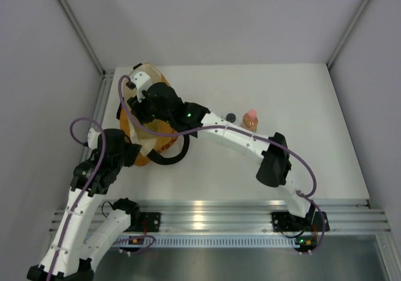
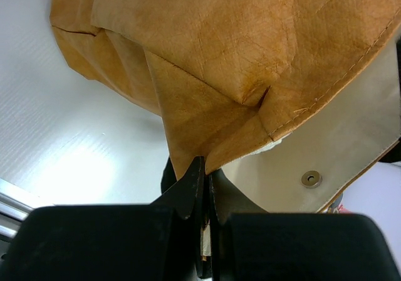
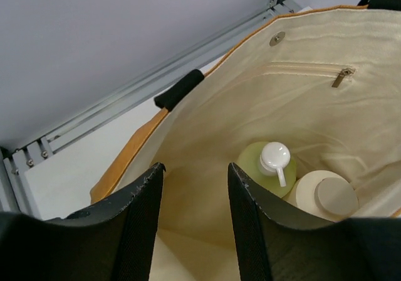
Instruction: Take the personal care products out of the canvas bag
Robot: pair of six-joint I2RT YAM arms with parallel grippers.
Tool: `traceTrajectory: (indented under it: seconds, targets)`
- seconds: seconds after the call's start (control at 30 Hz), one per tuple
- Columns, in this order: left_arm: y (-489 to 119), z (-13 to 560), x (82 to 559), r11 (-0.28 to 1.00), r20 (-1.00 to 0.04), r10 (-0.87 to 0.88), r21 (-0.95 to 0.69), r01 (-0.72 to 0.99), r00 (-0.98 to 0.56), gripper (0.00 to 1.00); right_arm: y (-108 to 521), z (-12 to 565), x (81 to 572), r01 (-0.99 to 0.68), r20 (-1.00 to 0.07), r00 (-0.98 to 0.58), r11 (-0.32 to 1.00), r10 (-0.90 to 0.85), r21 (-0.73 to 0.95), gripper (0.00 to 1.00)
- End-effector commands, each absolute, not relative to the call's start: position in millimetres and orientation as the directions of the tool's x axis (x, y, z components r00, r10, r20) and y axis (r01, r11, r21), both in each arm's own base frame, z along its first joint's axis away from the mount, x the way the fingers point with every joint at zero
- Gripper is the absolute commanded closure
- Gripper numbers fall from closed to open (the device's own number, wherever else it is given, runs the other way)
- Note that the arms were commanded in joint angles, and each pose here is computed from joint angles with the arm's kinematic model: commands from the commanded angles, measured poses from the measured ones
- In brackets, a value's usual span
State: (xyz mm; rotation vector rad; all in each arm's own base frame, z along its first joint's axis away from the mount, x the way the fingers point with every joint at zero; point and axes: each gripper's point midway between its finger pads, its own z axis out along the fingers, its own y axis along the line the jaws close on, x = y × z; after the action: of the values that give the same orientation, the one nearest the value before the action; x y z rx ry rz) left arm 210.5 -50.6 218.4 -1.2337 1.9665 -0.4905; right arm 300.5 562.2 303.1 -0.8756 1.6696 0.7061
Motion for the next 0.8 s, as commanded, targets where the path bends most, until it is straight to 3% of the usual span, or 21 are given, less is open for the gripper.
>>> traceTrajectory:
  seconds: [0.0,0.4,0.6,0.77]
  targets:
    - [-58.1,222.1,217.5,0.442,-0.363,-0.897,-0.688,-0.576,-0.254,1.00,563.4,315.2,325.3,-0.807,-0.976,-0.155,0.589,-0.154,0.035,0.55]
    - [-55.3,225.8,212.5,0.431,-0.363,-0.902,-0.706,-0.562,-0.236,1.00,568.4,258.0,388.3,-0.767,-0.968,-0.148,0.641,-0.204,-0.018,0.55]
    - [-56.5,222.5,213.1,0.433,-0.359,-0.901,-0.701,-0.567,-0.244,1.00,569.7,227.1,394.3,-0.792,-0.952,-0.140,0.608,-0.272,-0.057,0.45]
    - [-55.2,222.1,212.6,0.437,-0.366,-0.899,-0.699,-0.566,-0.242,1.00,569.5,218.4,402.4,-0.793,-0.952,-0.151,0.607,-0.266,-0.044,0.46]
